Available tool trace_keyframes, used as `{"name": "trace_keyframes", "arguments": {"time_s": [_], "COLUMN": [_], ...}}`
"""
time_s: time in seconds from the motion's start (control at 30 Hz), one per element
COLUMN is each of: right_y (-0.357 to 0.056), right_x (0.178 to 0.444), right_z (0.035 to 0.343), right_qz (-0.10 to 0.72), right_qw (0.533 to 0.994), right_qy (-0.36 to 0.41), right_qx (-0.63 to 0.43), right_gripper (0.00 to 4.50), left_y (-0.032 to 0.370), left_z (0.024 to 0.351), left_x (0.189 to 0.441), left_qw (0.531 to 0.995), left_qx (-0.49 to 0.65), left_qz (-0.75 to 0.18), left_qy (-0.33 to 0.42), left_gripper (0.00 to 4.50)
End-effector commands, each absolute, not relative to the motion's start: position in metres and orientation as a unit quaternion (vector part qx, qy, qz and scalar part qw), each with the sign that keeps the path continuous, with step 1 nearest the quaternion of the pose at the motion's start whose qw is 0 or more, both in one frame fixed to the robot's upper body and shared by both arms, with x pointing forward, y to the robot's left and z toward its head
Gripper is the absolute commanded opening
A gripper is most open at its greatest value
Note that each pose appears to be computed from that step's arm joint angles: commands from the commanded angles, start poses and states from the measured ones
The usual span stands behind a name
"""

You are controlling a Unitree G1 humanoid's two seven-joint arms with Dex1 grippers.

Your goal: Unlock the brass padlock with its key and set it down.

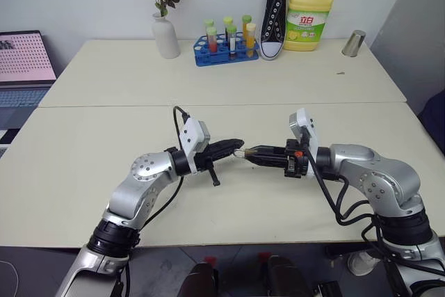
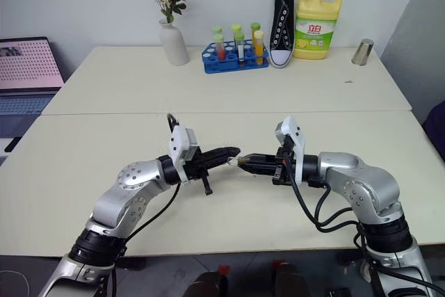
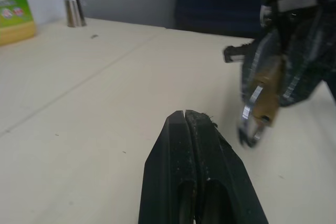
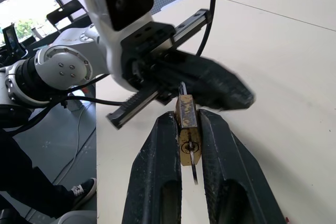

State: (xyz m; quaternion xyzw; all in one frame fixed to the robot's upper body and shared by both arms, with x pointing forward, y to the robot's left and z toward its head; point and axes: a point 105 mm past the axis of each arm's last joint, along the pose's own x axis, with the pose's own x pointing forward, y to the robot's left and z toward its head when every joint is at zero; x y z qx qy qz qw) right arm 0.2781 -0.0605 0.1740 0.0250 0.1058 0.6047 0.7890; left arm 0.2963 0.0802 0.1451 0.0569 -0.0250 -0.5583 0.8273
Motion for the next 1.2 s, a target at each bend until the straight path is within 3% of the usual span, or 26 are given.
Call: {"name": "trace_keyframes", "arguments": {"time_s": [0.03, 0.33, 0.53, 0.7, 0.87, 1.2], "right_y": [-0.058, -0.059, -0.059, -0.059, -0.060, -0.059], "right_x": [0.274, 0.277, 0.276, 0.276, 0.276, 0.275], "right_z": [0.186, 0.183, 0.182, 0.182, 0.181, 0.179], "right_qz": [0.617, 0.614, 0.615, 0.618, 0.618, 0.620], "right_qw": [0.783, 0.785, 0.784, 0.782, 0.781, 0.779], "right_qy": [0.076, 0.080, 0.081, 0.083, 0.085, 0.089], "right_qx": [0.018, 0.018, 0.019, 0.018, 0.016, 0.013], "right_gripper": [0.17, 0.17, 0.17, 0.17, 0.17, 0.17], "left_y": [0.078, 0.078, 0.091, 0.091, 0.083, 0.076], "left_z": [0.153, 0.153, 0.138, 0.152, 0.162, 0.163], "left_x": [0.283, 0.278, 0.295, 0.309, 0.297, 0.277], "left_qw": [0.807, 0.806, 0.838, 0.858, 0.842, 0.815], "left_qx": [0.072, 0.080, 0.126, 0.099, 0.030, 0.019], "left_qz": [-0.585, -0.585, -0.530, -0.502, -0.537, -0.578], "left_qy": [-0.036, -0.040, -0.025, -0.054, -0.047, -0.028], "left_gripper": [0.00, 0.00, 0.00, 0.00, 0.00, 0.00]}}
